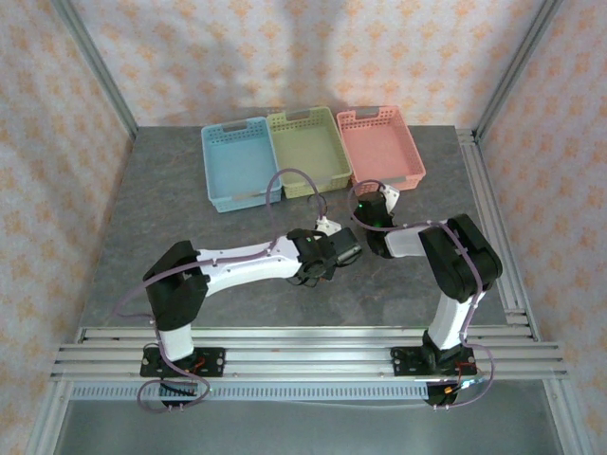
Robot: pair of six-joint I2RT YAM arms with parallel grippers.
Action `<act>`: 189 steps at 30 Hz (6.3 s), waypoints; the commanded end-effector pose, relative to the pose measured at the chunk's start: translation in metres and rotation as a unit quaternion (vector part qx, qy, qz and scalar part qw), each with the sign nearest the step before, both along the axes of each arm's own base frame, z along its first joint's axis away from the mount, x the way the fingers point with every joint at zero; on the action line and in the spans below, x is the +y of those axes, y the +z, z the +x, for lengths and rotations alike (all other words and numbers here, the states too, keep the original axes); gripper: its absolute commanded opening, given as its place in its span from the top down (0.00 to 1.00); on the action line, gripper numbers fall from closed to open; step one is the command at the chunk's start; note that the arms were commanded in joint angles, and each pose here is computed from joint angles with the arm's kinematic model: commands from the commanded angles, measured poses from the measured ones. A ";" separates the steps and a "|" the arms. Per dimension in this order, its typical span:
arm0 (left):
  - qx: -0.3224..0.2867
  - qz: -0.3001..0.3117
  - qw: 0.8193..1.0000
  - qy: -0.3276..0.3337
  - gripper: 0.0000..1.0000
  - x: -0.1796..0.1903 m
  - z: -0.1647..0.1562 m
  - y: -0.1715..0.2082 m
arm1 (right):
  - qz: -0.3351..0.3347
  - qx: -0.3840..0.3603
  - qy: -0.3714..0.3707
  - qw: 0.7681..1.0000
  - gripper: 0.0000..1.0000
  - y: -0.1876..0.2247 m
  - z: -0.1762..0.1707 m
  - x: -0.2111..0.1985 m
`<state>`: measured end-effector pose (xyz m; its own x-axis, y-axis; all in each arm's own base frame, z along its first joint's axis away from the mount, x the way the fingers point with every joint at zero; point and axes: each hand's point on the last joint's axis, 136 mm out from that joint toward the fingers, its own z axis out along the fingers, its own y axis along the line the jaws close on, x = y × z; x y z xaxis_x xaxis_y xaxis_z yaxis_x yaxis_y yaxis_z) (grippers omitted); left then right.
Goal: Untangle the cables
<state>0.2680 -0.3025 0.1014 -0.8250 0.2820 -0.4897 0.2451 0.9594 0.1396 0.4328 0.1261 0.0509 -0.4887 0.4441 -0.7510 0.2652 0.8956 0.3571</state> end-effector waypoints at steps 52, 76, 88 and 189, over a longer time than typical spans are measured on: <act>-0.236 -0.126 0.908 0.322 1.00 0.294 -0.034 0.135 | -0.025 -0.028 -0.063 0.997 1.00 0.017 -0.003 -0.026; -0.119 -0.362 0.924 -0.011 1.00 0.106 0.004 0.113 | 0.049 -0.274 0.311 0.909 0.61 0.113 -0.040 0.138; -0.139 -0.287 0.947 0.034 1.00 0.117 0.034 0.091 | 0.079 -0.326 0.413 0.847 0.48 0.128 -0.074 0.171; -0.498 -0.126 0.679 0.525 1.00 0.426 -0.150 0.207 | -0.016 -0.150 -0.266 0.952 1.00 0.041 -0.049 -0.118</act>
